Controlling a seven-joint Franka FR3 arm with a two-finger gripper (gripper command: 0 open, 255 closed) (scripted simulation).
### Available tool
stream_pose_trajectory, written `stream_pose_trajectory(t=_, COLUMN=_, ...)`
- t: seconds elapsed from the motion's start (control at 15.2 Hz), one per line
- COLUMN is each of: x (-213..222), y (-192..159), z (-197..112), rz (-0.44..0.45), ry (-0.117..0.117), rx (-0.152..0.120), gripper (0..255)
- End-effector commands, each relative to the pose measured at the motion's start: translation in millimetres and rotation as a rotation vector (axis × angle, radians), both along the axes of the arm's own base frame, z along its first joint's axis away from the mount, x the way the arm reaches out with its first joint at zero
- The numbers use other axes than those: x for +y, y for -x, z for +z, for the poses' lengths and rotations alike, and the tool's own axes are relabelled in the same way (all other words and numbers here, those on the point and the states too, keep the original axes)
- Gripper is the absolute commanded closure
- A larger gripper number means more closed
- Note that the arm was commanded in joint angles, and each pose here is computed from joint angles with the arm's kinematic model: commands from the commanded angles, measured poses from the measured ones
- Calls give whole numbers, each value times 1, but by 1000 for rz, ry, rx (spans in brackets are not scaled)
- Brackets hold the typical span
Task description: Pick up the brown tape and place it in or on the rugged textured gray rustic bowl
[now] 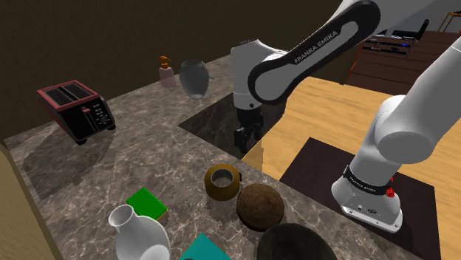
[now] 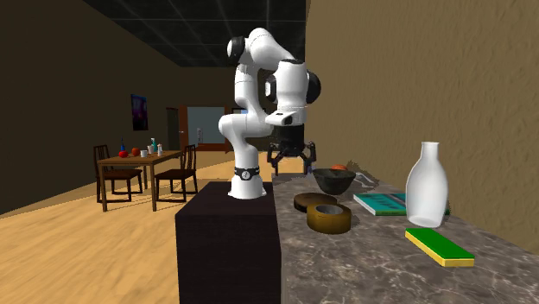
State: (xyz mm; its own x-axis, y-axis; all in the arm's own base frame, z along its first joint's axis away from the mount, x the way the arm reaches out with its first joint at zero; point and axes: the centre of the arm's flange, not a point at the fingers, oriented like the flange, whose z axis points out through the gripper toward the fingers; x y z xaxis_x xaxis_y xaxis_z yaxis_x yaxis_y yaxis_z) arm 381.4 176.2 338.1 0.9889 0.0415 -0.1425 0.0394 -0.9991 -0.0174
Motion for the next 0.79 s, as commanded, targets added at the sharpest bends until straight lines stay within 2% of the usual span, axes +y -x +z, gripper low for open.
stream_pose_trajectory(t=0.0, x=16, y=-10, z=-21, rz=-11, ry=-3, rx=-10, gripper=0)
stream_pose_trajectory(t=0.4, x=59, y=-43, z=-75, rz=-39, ry=-7, rx=-33, gripper=0)
stream_pose_trajectory(t=0.73, x=61, y=-41, z=-97, rz=-40, ry=-7, rx=-34, gripper=0)
